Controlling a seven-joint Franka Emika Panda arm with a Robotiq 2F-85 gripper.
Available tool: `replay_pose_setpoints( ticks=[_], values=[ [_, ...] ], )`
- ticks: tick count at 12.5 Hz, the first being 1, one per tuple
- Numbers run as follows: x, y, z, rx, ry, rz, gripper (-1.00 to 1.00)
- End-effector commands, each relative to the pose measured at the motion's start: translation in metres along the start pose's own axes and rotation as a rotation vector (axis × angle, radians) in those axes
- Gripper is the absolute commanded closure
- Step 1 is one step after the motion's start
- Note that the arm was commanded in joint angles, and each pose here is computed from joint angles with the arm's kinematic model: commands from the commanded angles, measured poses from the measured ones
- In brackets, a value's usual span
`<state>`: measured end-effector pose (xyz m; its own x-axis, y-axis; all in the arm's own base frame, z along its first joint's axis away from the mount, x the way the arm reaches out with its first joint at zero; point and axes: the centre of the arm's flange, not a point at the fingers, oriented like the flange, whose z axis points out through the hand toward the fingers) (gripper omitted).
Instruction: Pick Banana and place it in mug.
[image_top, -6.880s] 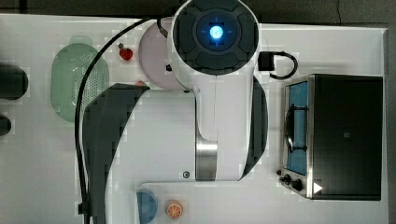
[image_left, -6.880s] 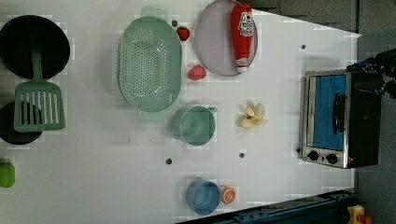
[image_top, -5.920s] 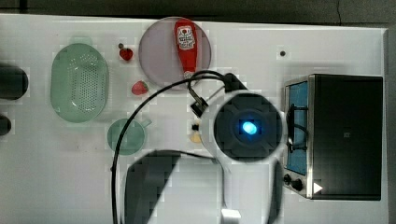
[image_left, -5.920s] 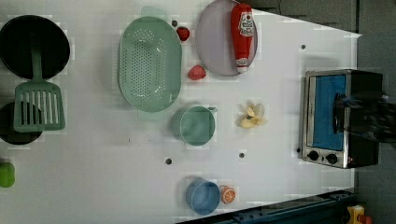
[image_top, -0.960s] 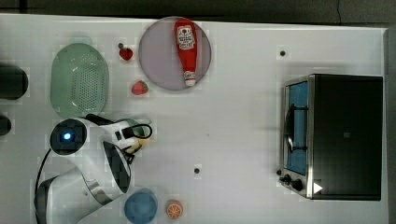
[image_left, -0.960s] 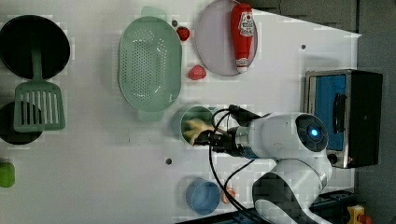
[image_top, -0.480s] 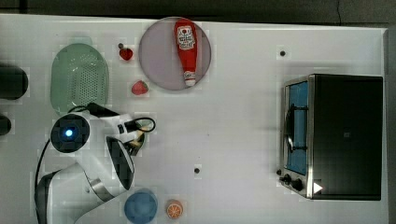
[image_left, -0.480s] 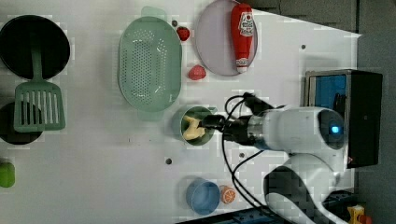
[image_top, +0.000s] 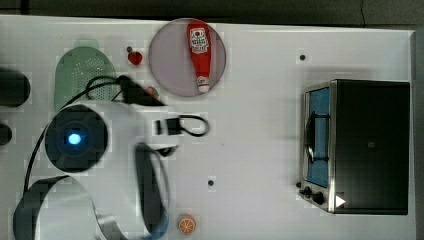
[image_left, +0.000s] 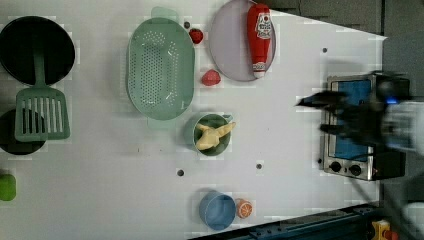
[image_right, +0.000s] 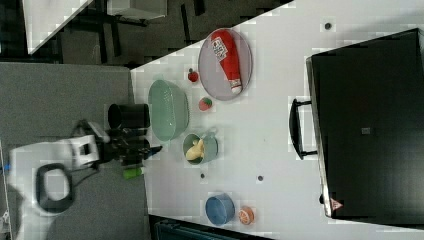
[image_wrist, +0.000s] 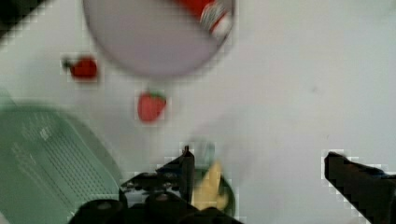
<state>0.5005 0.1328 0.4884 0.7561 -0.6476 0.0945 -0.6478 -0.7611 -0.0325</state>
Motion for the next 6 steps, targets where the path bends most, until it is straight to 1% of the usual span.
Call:
replay_pose_setpoints(
  ticks=[1,2,3,4,6],
  values=[
    [0.063,0.057,-0.048,-0.066,-0.035,0.184,-1.00],
    [0.077,0.076,-0.064,-0.068,-0.043,0.228,-1.00],
    [0.100,0.111,-0.086,-0.067,-0.067,0.303,-1.00],
    [0.107,0.123,-0.093,-0.056,-0.076,0.318,-1.00],
    [0.109,0.140,-0.094,-0.081,-0.118,0.275,-1.00]
  ],
)
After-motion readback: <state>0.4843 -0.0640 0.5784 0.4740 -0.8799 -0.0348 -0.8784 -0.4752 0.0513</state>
